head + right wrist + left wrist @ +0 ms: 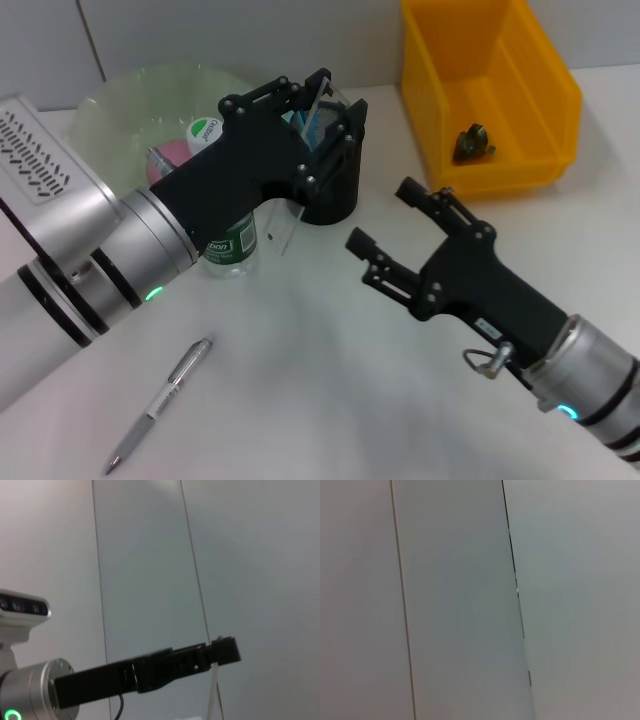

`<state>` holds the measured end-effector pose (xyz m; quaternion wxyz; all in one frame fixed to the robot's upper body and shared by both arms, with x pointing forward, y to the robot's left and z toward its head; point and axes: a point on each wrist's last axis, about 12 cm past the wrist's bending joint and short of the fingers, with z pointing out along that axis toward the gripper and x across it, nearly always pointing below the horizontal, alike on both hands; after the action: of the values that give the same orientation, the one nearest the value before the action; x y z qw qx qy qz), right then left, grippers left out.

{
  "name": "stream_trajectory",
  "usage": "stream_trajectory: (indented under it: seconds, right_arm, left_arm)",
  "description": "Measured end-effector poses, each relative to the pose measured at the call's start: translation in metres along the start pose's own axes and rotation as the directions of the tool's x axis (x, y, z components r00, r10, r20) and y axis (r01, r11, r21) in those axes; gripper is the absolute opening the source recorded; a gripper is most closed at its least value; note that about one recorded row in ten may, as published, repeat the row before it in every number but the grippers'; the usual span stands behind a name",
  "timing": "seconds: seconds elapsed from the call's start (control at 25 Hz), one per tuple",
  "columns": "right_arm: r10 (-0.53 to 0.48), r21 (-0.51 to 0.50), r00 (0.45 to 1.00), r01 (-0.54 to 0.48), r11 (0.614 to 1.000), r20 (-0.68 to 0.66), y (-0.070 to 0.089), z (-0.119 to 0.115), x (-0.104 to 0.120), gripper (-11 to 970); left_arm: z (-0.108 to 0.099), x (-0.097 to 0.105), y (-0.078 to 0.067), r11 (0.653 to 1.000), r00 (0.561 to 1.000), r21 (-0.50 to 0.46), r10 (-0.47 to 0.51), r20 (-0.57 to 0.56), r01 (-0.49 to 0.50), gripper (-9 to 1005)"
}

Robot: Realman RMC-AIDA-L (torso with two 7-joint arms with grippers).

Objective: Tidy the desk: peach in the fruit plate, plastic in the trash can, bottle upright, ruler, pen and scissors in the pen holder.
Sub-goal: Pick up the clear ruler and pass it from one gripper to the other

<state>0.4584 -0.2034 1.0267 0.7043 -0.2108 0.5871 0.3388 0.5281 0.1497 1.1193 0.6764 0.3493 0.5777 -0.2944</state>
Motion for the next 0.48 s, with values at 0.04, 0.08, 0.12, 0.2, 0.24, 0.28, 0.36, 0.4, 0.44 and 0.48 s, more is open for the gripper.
stream_trajectory:
  seconds: [0.04,0.08,0.12,0.2,0.24,0.28,0.36,0.4,0.44,0.48]
  right_arm:
    - [-0.006,0.018,1.000,0.006,1.000,-0.012,0.003,0.005,0.003,829]
    - [-0.006,0.018,1.000,0.006,1.000,-0.012,0.003,0.005,0.003,829]
    - [-0.007,0.031,1.000,0.007,0.999,-0.013,0.005,0.007,0.004,829]
    - [-0.007,0.056,1.000,0.008,0.998,-0.016,0.007,0.011,0.006,829]
    - [-0.002,0.077,1.000,0.004,0.997,-0.017,0.010,0.014,0.007,829]
    - [-0.002,0.077,1.000,0.004,0.997,-0.017,0.010,0.014,0.007,829]
    - [0.009,0.092,1.000,-0.006,0.996,-0.027,0.011,0.018,0.008,829]
    - [0.009,0.092,1.000,-0.006,0.996,-0.027,0.011,0.018,0.008,829]
    - [0.014,0.089,0.999,-0.011,0.996,-0.031,0.013,0.020,0.009,829]
    - [0.018,0.086,0.999,-0.015,0.996,-0.033,0.013,0.022,0.009,829]
  left_arm:
    - [0.001,0.004,-0.004,1.000,1.000,-0.007,-0.003,0.008,0.003,393]
    - [0.001,0.005,-0.006,1.000,1.000,-0.009,-0.007,0.017,0.007,393]
    - [0.001,0.005,-0.007,1.000,1.000,-0.008,-0.008,0.021,0.008,393]
    - [0.002,0.005,-0.011,1.000,0.999,-0.012,-0.004,0.033,0.004,393]
    - [0.002,0.005,-0.014,1.000,0.999,-0.021,0.005,0.045,-0.004,393]
    - [0.002,0.005,-0.014,1.000,0.999,-0.021,0.005,0.045,-0.004,393]
    - [0.001,0.007,-0.018,0.999,0.998,-0.035,0.012,0.058,-0.010,393]
    - [0.001,0.007,-0.018,0.999,0.998,-0.035,0.012,0.058,-0.010,393]
    - [0.001,0.008,-0.018,0.999,0.998,-0.036,0.011,0.059,-0.009,393]
    - [0.001,0.008,-0.018,0.999,0.998,-0.036,0.011,0.059,-0.009,393]
